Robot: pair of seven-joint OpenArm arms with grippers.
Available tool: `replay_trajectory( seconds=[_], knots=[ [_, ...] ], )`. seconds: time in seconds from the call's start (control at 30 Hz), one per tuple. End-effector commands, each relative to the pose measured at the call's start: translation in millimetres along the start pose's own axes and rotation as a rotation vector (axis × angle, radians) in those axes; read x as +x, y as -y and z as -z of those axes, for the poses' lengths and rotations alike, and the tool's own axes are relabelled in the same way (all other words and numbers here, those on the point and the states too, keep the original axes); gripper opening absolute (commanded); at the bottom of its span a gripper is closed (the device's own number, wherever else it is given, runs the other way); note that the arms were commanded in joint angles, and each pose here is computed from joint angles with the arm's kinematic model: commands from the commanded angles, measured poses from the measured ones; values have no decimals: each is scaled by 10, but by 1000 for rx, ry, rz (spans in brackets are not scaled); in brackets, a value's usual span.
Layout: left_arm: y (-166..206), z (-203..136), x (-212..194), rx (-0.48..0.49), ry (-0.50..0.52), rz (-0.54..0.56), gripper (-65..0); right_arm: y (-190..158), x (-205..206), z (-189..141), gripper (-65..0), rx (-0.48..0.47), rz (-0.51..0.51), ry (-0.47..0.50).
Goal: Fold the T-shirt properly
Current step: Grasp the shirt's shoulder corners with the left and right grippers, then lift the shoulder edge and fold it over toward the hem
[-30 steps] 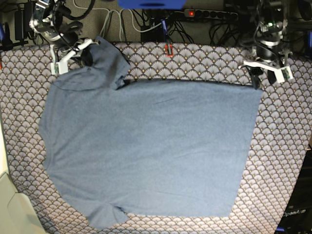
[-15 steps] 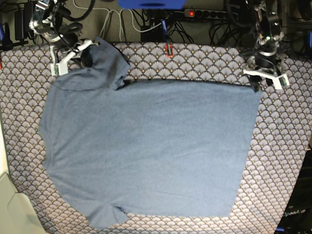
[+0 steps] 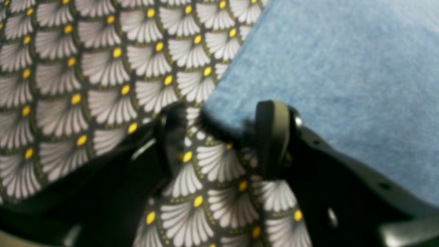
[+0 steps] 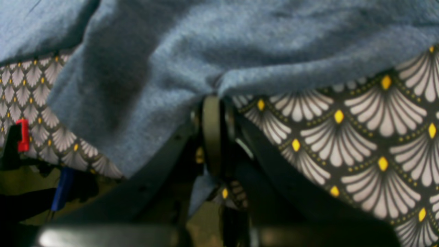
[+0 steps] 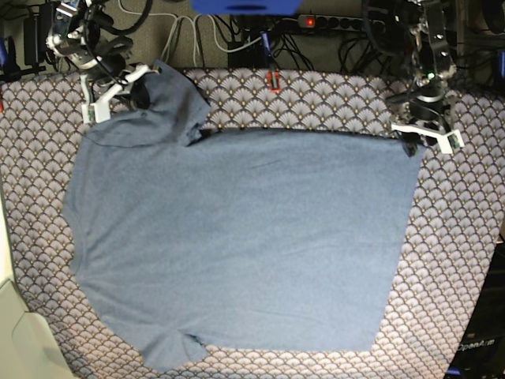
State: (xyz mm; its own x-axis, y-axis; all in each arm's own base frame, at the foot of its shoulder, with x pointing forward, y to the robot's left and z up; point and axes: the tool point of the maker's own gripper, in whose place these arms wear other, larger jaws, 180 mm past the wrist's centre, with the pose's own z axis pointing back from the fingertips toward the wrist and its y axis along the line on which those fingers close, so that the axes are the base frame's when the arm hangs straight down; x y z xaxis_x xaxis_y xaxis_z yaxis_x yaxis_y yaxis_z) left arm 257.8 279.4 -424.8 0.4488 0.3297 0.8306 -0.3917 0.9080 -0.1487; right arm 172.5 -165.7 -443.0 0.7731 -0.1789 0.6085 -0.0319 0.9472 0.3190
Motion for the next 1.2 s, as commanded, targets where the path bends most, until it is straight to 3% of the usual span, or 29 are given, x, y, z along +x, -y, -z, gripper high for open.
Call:
replay_trajectory(
  seconds=[0.0, 0.47, 0.53, 0.7, 0.93, 1.17],
  knots=[
    [11, 30, 99, -4, 26, 0, -326, 154, -374, -39, -650, -72, -24, -174],
    [-18, 83, -71, 8, -17, -13, -340, 197, -361, -55, -650, -79, -35, -178],
    [-22, 79, -77, 9, -18, -12, -400, 202, -359, -57, -650, -79, -37, -178],
    [7, 73, -120, 8, -28, -26, -650, 202, -359, -57, -650, -79, -37, -178],
    [49, 63, -101, 0, -21, -29, -645, 317, -202, -70, -650, -97, -80, -160],
    [158, 20, 220, -29, 58, -6, -645, 475, 209, -93, -650, -127, -165, -96]
  ],
)
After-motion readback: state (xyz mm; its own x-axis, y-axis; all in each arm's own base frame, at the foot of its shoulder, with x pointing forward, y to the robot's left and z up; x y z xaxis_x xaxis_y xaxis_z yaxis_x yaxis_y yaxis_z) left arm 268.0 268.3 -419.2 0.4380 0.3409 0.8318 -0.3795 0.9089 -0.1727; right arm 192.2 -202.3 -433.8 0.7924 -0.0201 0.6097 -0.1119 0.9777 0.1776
